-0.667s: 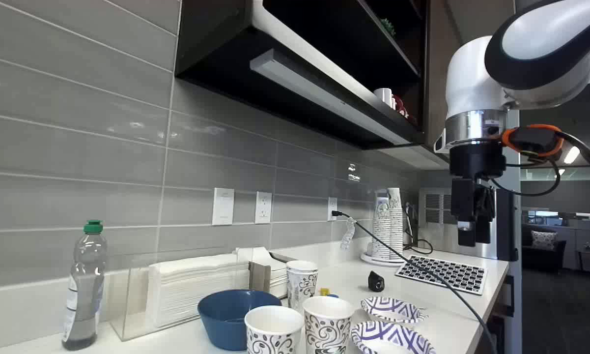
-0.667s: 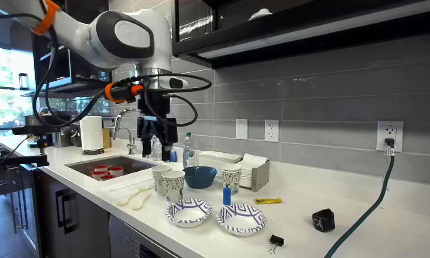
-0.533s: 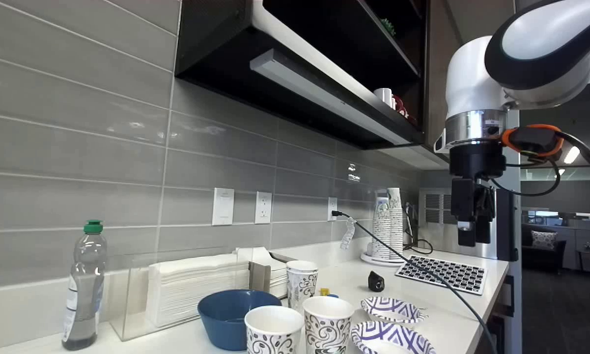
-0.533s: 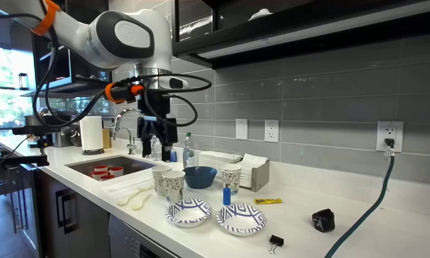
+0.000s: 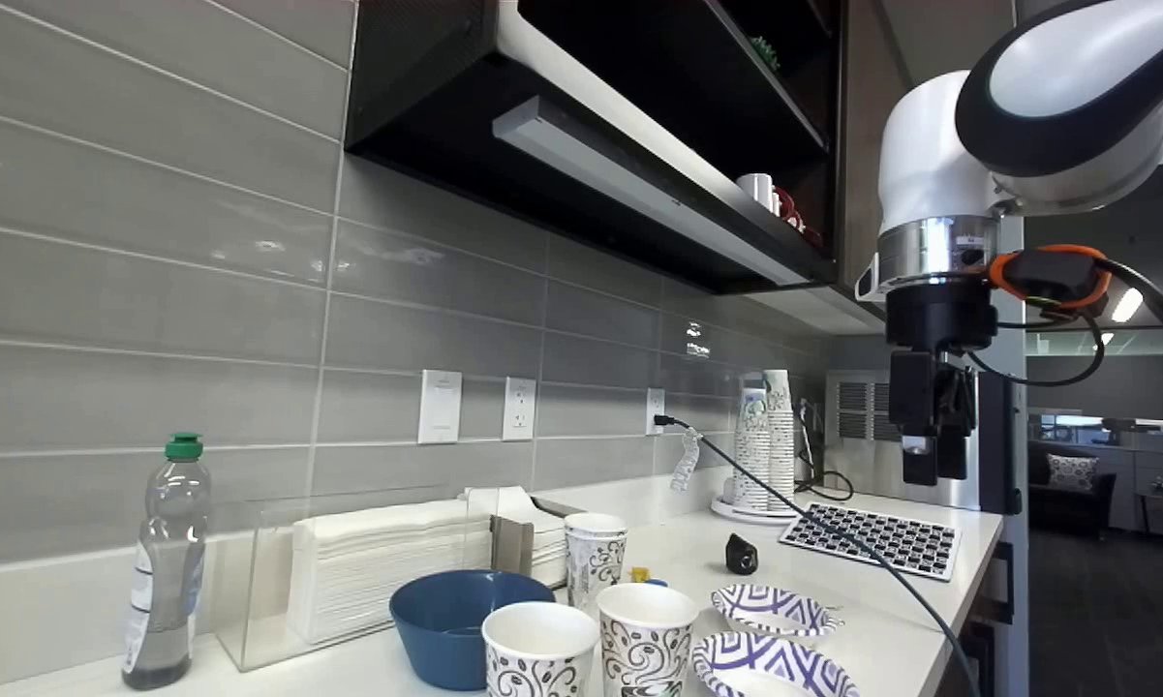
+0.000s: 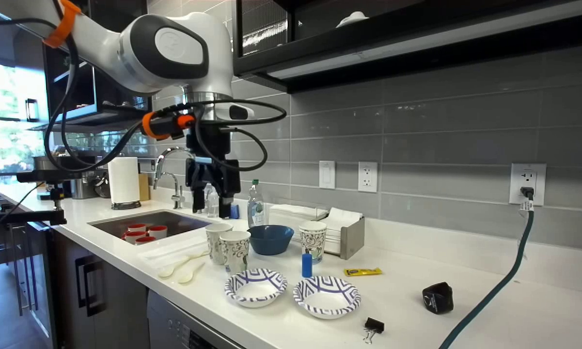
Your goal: Put the left plate on the right plate
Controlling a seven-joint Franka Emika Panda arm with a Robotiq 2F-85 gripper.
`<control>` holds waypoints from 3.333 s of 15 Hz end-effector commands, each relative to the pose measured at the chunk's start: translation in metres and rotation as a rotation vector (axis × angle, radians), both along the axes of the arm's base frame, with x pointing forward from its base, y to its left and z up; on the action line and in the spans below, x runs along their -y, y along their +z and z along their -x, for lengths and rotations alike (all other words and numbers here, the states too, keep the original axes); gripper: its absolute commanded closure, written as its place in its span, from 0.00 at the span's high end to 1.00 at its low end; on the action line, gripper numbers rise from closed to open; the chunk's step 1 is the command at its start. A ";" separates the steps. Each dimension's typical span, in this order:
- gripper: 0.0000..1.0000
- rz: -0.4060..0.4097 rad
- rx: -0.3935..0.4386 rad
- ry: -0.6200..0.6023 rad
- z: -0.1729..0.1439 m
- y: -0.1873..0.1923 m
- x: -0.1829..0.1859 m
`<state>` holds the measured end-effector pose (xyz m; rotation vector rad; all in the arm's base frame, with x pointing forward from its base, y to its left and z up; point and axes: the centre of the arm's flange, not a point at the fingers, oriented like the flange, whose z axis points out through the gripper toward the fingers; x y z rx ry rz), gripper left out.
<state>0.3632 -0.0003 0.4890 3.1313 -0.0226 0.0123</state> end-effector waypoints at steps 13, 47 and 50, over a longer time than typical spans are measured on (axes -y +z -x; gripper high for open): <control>1.00 -0.061 -0.017 -0.039 -0.007 -0.029 0.008; 0.59 -0.055 0.028 -0.262 -0.109 -0.198 0.048; 0.38 -0.048 0.027 -0.270 -0.113 -0.199 0.052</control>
